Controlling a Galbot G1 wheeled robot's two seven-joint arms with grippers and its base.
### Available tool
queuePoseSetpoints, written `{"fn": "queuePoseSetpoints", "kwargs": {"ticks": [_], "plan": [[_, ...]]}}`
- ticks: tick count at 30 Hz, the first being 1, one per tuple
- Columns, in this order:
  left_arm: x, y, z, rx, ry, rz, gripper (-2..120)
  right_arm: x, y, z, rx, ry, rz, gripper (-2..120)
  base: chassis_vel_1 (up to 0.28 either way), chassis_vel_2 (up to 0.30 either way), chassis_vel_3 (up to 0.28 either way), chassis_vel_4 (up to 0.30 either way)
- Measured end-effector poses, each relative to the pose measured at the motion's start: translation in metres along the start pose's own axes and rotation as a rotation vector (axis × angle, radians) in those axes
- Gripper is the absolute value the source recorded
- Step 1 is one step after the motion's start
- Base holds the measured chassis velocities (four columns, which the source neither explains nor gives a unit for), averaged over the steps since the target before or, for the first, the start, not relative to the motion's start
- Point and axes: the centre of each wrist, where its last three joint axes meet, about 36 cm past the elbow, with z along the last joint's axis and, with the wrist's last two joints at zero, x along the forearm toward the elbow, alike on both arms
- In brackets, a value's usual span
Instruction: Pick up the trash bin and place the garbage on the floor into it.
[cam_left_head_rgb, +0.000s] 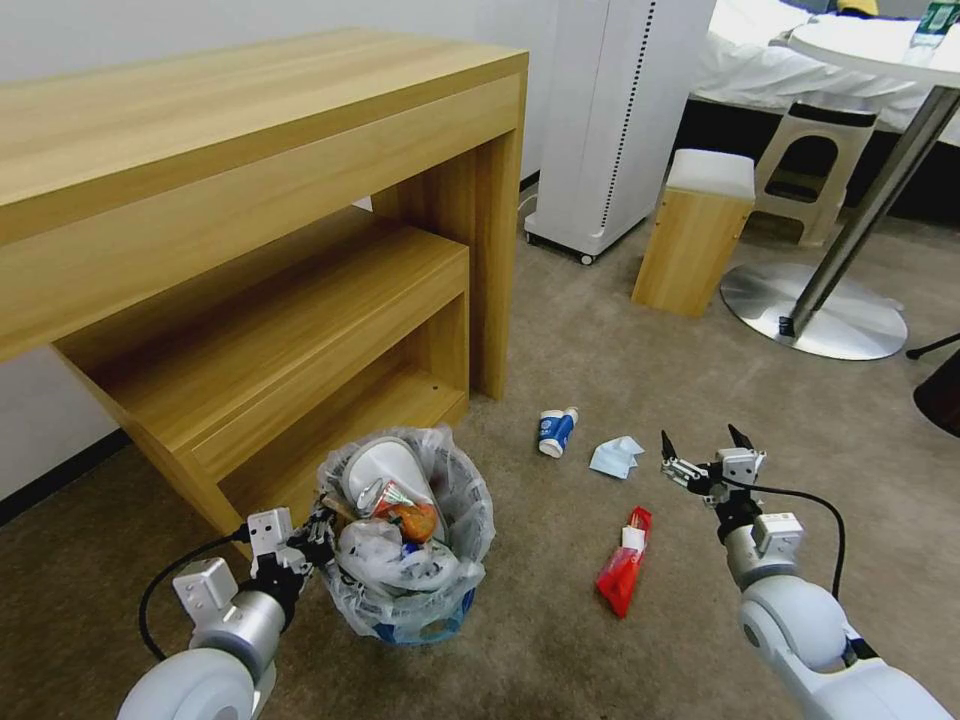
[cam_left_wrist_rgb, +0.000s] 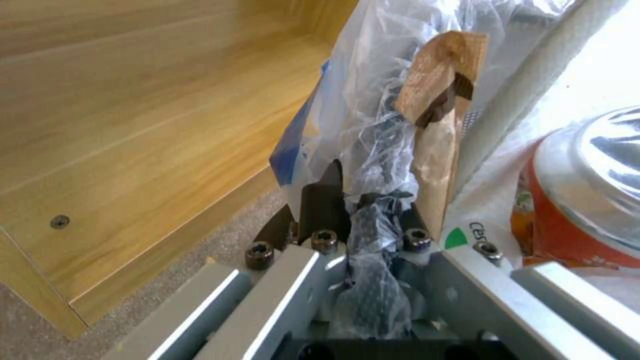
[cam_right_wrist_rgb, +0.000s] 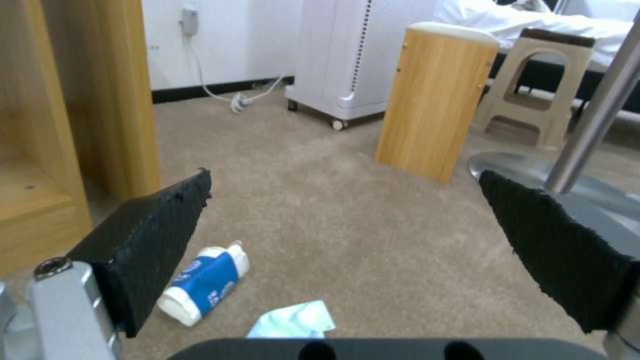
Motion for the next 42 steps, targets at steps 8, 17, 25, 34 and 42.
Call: {"fn": "queuePoseSetpoints", "kwargs": {"ticks": [8, 17, 25, 34, 42], "plan": [[-0.002, 0.002, 0.006, 0.004, 0.007, -0.013, 1, 0.007, 0.001, -0.015, -0.058, 0.111, -0.010, 100, 0.000, 0.000, 0.000, 0.000], [-0.004, 0.003, 0.009, 0.009, 0.000, -0.019, 1, 0.017, 0.002, -0.024, -0.096, 0.325, -0.060, 100, 0.000, 0.000, 0.000, 0.000], [-0.005, 0.006, 0.010, 0.009, -0.006, -0.027, 1, 0.027, 0.019, -0.021, -0.169, 0.470, -0.054, 100, 0.000, 0.000, 0.000, 0.000], [-0.011, 0.007, 0.013, 0.017, -0.005, -0.034, 1, 0.051, 0.040, -0.015, -0.173, 0.564, -0.061, 100, 0.000, 0.000, 0.000, 0.000], [-0.011, 0.008, 0.014, 0.017, -0.006, -0.037, 1, 0.071, 0.053, 0.004, -0.143, 0.653, -0.039, 100, 0.000, 0.000, 0.000, 0.000]]}}
